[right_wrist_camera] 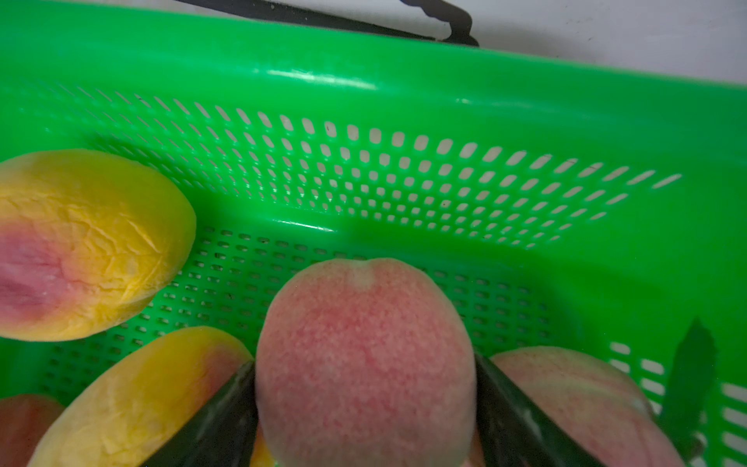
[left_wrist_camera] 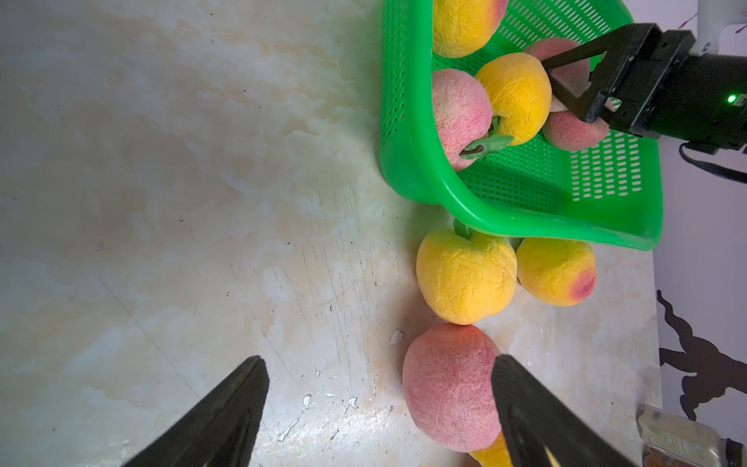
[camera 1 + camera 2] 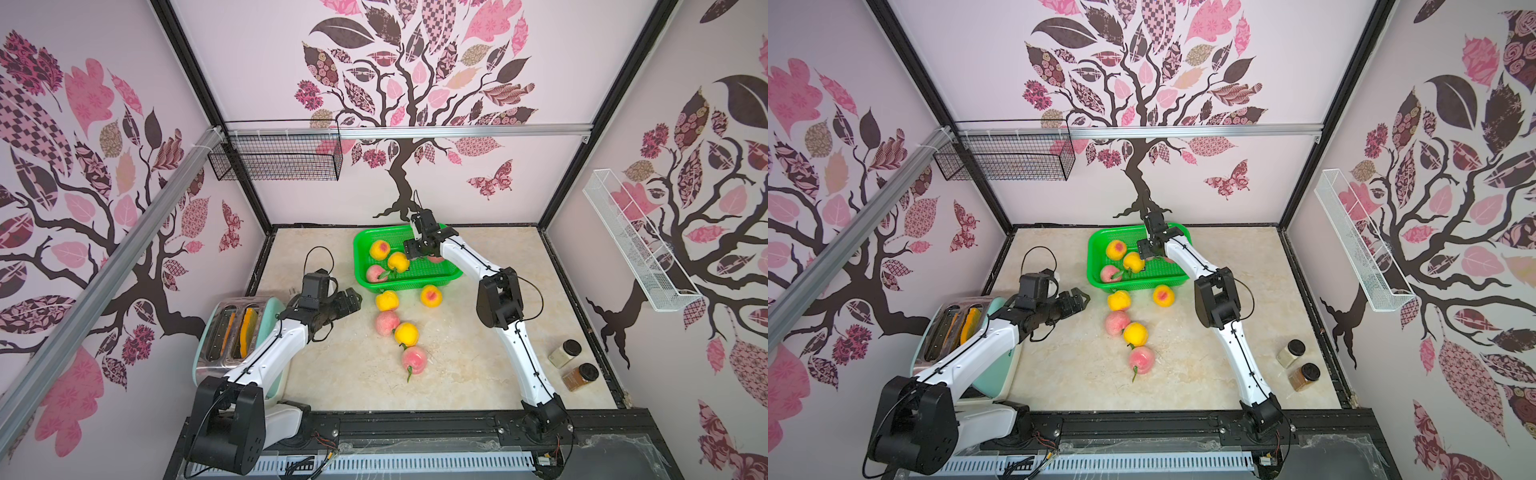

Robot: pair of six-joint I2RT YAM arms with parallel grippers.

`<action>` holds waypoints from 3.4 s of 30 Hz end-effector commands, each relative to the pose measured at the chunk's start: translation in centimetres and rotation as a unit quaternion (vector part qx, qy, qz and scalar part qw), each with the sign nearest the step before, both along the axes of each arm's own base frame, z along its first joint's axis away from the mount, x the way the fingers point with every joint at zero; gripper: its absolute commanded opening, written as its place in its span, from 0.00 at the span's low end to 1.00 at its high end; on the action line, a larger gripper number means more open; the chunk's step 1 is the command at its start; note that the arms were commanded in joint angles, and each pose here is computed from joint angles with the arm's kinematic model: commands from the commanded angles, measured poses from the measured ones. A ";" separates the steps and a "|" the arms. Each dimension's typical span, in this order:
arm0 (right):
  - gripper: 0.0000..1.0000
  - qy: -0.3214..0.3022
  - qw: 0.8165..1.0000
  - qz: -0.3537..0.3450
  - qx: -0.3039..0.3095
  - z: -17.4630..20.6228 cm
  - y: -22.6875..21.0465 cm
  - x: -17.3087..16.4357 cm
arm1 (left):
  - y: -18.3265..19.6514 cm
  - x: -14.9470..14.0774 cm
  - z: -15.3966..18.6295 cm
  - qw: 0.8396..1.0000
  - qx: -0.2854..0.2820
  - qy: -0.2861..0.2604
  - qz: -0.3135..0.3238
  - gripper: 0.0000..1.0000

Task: Put the peaches into the basket
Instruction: Place the peach in the basket, then pick up the peach from the center of the board.

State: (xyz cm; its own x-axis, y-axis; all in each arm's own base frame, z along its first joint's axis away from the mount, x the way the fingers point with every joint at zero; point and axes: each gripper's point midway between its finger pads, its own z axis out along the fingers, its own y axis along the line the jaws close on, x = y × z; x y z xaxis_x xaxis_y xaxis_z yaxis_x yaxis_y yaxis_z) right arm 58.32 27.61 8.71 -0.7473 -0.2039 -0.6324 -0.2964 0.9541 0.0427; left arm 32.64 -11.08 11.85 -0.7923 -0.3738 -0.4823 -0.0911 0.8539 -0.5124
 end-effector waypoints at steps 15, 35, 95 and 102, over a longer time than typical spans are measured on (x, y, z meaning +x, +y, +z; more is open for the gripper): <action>0.85 -0.061 0.998 -0.012 0.033 7.4 -0.4 0.2 | 0.0 0.0 -0.2 1.000 -0.002 0.001 0.001 0.91; 0.85 -0.080 0.994 -0.008 0.070 10.3 -0.4 -1.6 | 0.1 -0.3 -0.2 1.000 0.000 0.005 -0.001 0.90; 0.81 -0.145 0.980 0.000 0.138 6.1 -6.3 -23.0 | -4.3 -3.9 -0.4 0.998 -0.048 -0.005 -0.042 0.89; 0.81 -0.140 0.980 0.000 0.142 6.1 -6.2 -23.0 | -4.7 -4.5 -2.5 0.996 -0.079 0.047 -0.015 0.89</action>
